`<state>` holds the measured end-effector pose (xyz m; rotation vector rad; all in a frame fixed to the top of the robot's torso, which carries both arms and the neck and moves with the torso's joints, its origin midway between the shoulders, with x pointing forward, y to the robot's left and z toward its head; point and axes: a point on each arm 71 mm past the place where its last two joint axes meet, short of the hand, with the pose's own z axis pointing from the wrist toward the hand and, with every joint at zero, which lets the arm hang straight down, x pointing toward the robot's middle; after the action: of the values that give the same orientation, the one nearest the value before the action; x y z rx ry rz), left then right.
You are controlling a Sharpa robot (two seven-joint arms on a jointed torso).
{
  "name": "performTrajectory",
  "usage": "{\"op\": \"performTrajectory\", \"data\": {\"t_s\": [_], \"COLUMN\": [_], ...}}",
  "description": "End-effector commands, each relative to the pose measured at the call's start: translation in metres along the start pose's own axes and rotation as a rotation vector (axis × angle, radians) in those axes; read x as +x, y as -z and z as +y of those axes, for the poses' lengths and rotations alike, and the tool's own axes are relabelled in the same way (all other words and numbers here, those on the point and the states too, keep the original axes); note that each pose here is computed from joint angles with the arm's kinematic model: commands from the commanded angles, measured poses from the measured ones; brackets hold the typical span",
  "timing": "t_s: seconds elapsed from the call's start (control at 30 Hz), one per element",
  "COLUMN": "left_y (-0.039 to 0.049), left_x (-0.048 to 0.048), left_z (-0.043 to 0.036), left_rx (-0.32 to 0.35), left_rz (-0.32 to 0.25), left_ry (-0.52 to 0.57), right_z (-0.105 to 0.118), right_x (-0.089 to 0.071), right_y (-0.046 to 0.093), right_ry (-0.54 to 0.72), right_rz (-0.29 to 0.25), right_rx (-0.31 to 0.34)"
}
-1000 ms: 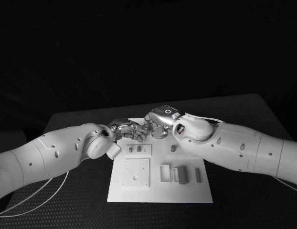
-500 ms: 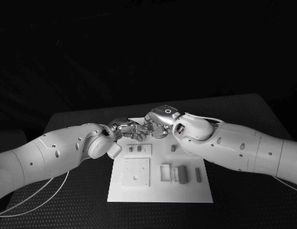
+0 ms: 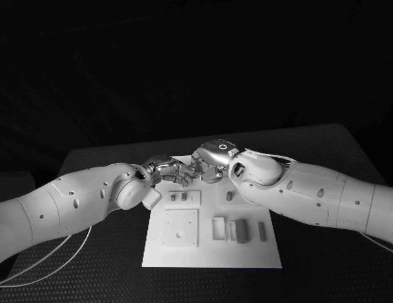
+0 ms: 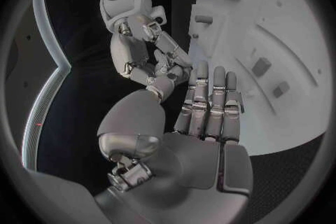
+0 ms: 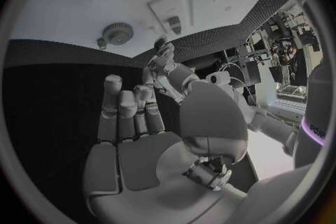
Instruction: Assemble the parts on the task board
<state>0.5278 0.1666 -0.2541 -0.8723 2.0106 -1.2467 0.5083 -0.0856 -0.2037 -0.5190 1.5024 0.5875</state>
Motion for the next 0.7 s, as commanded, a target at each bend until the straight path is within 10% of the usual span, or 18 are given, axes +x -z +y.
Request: {"op": "performTrajectory", "data": {"t_s": [0.03, 0.7], "left_y": [0.0001, 0.0013], "left_x": [-0.0016, -0.0093], "left_z": [-0.0024, 0.0007], "left_rx": [0.018, 0.004], "left_rz": [-0.015, -0.026], "left_ry": [0.008, -0.07], "right_z": [-0.002, -0.033], "right_x": [0.001, -0.022], "right_y": [0.001, 0.012], "right_ry": [-0.011, -0.122], "right_rz": [0.01, -0.155], "right_rx": [0.008, 0.085]}}
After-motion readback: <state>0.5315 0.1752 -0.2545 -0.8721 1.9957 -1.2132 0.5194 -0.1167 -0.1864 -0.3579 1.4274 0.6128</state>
